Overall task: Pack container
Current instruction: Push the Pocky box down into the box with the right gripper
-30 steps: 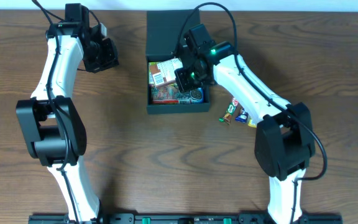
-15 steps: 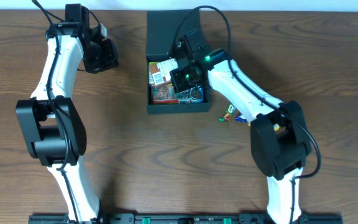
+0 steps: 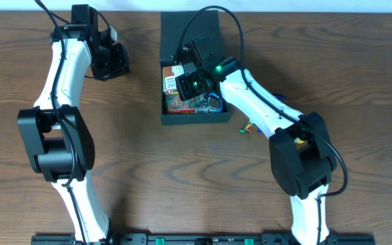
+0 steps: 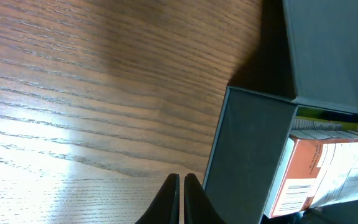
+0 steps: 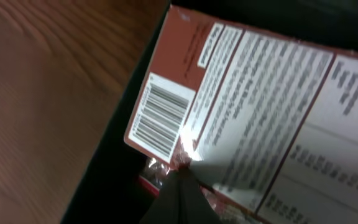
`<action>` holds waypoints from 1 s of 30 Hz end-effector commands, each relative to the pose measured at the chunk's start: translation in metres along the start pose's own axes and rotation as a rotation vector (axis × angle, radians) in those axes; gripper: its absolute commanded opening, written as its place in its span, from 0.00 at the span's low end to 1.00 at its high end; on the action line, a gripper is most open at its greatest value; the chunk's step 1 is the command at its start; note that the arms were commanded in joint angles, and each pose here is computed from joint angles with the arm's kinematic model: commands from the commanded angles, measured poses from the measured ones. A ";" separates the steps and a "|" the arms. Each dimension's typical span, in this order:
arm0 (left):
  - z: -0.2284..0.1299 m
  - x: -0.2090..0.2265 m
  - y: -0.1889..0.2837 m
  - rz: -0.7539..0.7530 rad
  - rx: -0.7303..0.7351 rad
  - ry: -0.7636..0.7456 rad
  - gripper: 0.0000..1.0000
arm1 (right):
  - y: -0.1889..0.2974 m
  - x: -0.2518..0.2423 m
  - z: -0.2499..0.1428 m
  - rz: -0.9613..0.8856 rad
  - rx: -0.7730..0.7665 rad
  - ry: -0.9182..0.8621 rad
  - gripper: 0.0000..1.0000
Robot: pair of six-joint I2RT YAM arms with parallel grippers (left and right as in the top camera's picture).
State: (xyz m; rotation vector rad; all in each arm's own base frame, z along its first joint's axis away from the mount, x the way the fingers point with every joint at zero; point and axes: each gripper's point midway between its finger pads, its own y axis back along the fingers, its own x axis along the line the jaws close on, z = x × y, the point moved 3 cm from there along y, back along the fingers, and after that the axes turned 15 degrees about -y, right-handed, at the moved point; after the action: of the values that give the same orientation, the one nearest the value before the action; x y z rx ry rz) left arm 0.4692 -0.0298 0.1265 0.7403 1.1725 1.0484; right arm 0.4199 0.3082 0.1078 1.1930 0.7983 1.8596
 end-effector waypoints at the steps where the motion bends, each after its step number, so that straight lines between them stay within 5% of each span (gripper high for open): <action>1: 0.008 -0.006 0.017 0.004 -0.042 -0.038 0.06 | -0.014 -0.004 -0.007 -0.005 0.025 -0.012 0.01; 14: 0.003 -0.006 0.017 0.003 -0.022 -0.030 0.06 | 0.046 0.015 0.025 0.049 -0.035 -0.007 0.01; 21: -0.002 -0.015 0.011 -0.003 0.003 -0.044 0.06 | 0.076 -0.054 0.025 -0.190 -0.031 -0.132 0.01; 30: -0.005 -0.050 -0.016 -0.027 0.015 -0.133 0.06 | 0.070 -0.100 0.010 -0.251 0.030 -0.235 0.01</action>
State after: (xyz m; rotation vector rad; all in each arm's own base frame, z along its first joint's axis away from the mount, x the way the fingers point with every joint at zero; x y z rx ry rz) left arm 0.4680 -0.0743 0.1276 0.7772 1.1101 0.9743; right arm 0.4402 0.1875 0.1304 1.2353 0.7982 1.5027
